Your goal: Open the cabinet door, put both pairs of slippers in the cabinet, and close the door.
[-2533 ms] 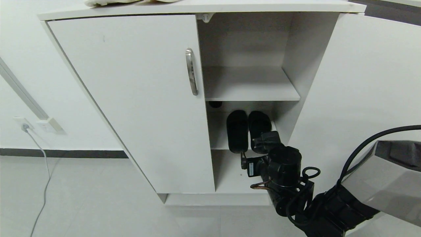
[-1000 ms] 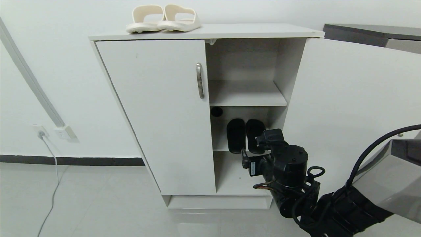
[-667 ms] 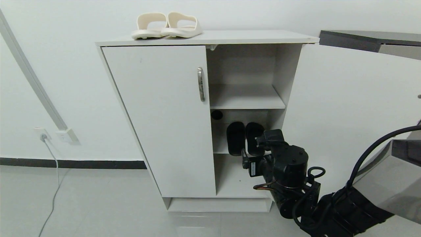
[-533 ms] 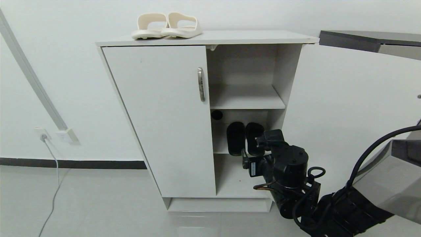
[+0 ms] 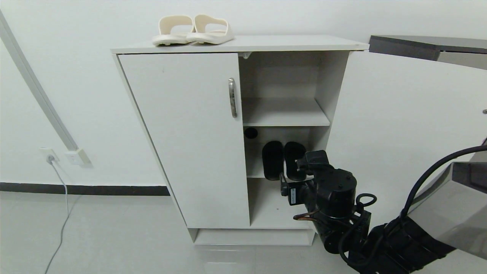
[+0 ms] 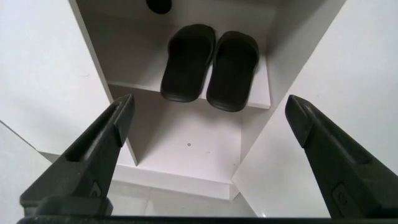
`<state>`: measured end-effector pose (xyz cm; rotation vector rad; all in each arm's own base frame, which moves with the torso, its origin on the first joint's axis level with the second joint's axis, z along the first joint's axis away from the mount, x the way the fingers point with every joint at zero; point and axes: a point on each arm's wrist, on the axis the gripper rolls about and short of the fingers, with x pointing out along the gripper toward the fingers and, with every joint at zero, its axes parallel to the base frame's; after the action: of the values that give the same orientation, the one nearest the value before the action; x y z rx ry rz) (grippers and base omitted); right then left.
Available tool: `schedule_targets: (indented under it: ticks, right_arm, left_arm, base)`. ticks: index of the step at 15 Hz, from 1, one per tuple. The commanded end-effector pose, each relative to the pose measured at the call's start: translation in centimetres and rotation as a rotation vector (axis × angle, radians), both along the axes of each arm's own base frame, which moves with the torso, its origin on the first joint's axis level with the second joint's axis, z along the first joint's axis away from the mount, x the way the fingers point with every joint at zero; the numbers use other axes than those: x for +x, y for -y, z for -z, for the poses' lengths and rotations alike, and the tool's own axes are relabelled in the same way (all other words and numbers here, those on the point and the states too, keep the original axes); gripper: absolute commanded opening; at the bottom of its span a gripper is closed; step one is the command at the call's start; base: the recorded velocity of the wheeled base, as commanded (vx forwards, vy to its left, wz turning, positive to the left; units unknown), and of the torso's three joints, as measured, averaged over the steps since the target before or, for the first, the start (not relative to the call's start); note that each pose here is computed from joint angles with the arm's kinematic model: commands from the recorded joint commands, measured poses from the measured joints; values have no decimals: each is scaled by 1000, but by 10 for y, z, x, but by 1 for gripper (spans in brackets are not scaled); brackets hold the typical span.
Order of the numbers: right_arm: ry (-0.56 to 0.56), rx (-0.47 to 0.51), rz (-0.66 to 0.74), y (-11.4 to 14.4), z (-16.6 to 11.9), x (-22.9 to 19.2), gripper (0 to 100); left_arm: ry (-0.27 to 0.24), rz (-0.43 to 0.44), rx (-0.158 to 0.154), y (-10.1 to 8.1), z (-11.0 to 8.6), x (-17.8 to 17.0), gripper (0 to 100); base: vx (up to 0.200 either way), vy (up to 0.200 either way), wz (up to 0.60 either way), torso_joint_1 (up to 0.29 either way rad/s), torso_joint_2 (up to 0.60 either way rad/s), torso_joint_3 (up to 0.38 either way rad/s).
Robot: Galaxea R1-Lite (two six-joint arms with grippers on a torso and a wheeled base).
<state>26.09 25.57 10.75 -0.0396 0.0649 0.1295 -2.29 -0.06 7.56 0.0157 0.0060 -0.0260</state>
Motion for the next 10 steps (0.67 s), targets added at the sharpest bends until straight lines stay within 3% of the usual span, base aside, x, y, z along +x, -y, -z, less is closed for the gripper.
schedule_targets:
  ticks: [1,10]
  right_arm:
    - [-2,-4,0,0,1,0,100]
    - [-3,-5,1,0,2,0,100]
  left_arm:
    - [-1,0,1,0,0,0,0]
    - [-1,0,1,0,0,0,0]
  base:
    - [0,200,0,7,-7,2]
    - [0,200,0,2,4,4]
